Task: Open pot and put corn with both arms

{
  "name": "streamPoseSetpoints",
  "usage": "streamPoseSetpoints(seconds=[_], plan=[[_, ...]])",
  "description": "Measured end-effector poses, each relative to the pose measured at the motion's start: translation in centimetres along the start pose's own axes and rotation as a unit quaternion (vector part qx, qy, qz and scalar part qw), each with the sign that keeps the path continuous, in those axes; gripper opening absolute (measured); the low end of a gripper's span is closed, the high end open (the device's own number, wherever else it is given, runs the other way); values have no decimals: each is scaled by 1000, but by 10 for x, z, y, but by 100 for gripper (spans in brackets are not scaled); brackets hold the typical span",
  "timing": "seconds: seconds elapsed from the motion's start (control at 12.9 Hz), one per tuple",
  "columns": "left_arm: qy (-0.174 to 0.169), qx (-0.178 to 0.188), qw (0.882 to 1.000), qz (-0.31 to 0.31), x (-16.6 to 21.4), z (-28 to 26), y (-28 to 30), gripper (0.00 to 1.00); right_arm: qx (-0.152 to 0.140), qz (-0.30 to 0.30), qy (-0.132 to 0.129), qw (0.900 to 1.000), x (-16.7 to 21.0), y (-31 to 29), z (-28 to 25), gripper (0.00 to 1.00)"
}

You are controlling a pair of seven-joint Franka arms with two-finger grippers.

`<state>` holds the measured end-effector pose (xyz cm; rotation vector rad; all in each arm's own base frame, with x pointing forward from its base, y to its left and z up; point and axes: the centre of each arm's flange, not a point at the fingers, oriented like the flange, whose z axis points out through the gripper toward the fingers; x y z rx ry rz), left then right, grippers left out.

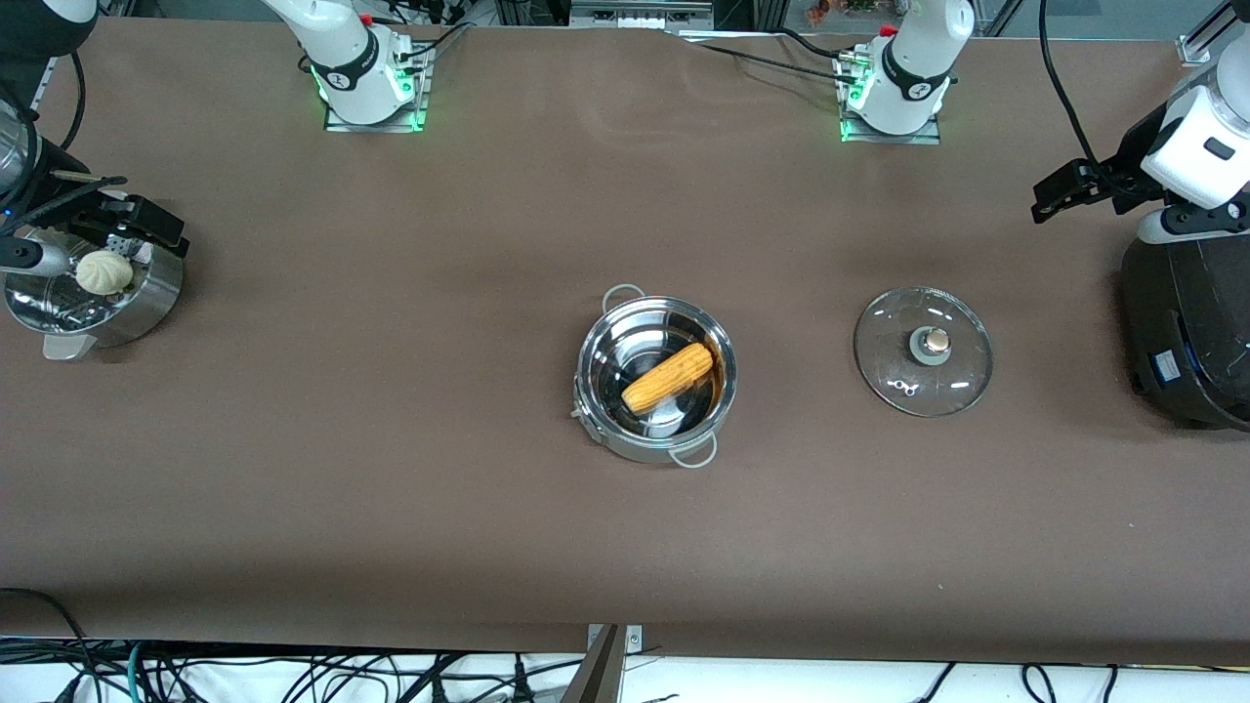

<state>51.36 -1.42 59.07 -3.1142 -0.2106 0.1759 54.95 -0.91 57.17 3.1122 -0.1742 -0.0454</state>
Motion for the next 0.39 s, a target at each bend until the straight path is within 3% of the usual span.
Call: streamPoseSetpoints(seconds=[0.39], plan=[[-2,0,1000,0,0,0,0,100,0,0,1,1000,0,0,-1,100]])
